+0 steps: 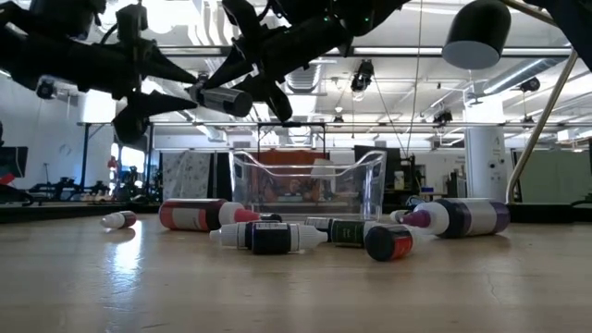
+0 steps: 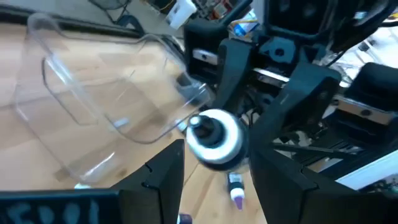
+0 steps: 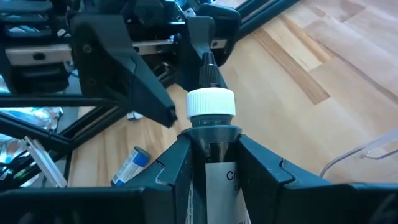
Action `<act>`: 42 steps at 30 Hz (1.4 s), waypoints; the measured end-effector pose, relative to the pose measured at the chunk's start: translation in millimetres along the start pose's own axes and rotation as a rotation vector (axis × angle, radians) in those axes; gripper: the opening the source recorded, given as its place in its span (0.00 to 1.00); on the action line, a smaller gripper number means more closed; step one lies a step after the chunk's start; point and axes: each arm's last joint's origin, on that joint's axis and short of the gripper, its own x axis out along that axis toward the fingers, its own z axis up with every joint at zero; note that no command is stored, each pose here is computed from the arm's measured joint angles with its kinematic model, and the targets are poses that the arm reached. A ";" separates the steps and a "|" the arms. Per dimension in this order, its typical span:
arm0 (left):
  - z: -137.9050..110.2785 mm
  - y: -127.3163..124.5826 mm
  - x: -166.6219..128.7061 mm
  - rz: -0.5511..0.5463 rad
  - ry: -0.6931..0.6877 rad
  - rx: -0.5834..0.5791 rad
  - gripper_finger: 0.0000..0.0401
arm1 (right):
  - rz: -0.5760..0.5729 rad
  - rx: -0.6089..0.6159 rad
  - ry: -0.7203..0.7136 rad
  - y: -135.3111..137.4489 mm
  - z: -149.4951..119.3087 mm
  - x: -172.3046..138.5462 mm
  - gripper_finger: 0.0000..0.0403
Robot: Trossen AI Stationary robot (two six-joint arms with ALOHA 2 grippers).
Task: Pick & Place food coloring
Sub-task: Put the large black food coloring bottle into the transparent bin
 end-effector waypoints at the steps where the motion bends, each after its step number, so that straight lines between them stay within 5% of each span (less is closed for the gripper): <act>1: 0.1 -0.3 1.3 0.005 0.004 0.010 0.38 | 0.000 0.000 0.000 -0.1 0.0 0.0 0.25; 16: 4.1 -2.2 13.3 0.030 0.001 0.045 0.38 | -0.009 0.001 0.011 -0.9 -1.8 0.3 0.25; 25: 4.8 -1.2 13.9 0.022 0.011 0.063 0.25 | -0.009 -0.004 0.015 -0.5 -2.2 0.4 0.26; 42: 6.5 3.6 14.9 0.092 0.039 0.169 0.23 | -0.102 0.004 0.060 -10.7 10.7 -28.5 0.58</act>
